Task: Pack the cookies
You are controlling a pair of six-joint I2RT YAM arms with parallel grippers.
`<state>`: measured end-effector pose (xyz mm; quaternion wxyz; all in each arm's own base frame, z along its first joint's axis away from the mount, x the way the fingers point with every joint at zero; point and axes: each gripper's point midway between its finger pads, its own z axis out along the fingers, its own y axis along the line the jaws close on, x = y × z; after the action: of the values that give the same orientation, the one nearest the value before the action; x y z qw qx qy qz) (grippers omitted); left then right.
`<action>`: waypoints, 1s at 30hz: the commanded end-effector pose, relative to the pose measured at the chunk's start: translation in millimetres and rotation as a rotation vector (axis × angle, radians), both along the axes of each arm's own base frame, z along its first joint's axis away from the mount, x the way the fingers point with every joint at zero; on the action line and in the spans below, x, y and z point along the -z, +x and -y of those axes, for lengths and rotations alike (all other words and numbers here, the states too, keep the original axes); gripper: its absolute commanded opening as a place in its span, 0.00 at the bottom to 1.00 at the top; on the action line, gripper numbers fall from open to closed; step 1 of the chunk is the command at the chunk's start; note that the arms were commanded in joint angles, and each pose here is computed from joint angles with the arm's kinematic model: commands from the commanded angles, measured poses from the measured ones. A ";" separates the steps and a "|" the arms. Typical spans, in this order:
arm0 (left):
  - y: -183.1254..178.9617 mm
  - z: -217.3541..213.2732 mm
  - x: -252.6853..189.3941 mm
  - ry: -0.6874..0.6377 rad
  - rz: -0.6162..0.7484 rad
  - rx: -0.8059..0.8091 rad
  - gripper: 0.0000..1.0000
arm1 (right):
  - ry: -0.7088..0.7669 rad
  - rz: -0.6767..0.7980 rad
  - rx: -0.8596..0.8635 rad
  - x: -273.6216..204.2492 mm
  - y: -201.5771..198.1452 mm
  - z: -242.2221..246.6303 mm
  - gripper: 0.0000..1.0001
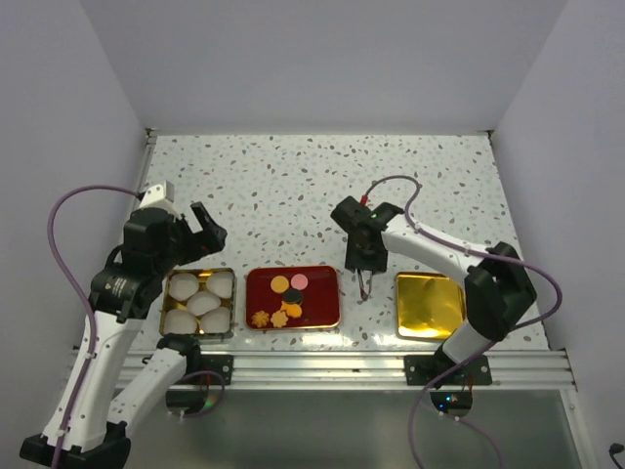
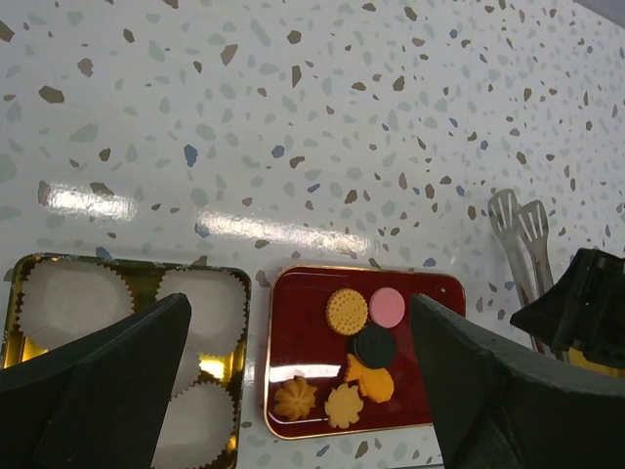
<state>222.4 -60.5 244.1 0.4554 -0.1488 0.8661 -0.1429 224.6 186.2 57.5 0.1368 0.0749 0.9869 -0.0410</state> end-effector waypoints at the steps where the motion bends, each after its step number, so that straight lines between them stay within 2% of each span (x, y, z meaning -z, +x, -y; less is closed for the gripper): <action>1: 4.8 8.0 -36.4 -0.024 0.089 0.042 1.00 | 0.034 0.159 0.026 -71.4 21.2 1.6 0.51; 5: 6.5 26.8 -51.8 -0.085 0.122 0.129 1.00 | 0.138 0.216 0.030 -114.5 28.6 -14.1 0.51; 10: 6.4 33.3 -56.9 -0.107 0.139 0.160 0.99 | 0.264 0.245 0.031 -153.2 25.8 -28.8 0.50; 20: 0.8 23.8 -59.0 -0.073 0.144 0.132 0.99 | 0.417 0.182 -0.048 -177.1 -7.0 -53.3 0.48; 30: -9.5 -1.8 -71.2 0.013 0.142 0.042 1.00 | 0.359 0.120 -0.239 -168.3 -79.5 -104.5 0.49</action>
<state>220.8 -69.6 301.2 0.4973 -0.1202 0.8401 -0.1801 159.2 283.1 222.5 0.1840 -0.0196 0.9691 0.1632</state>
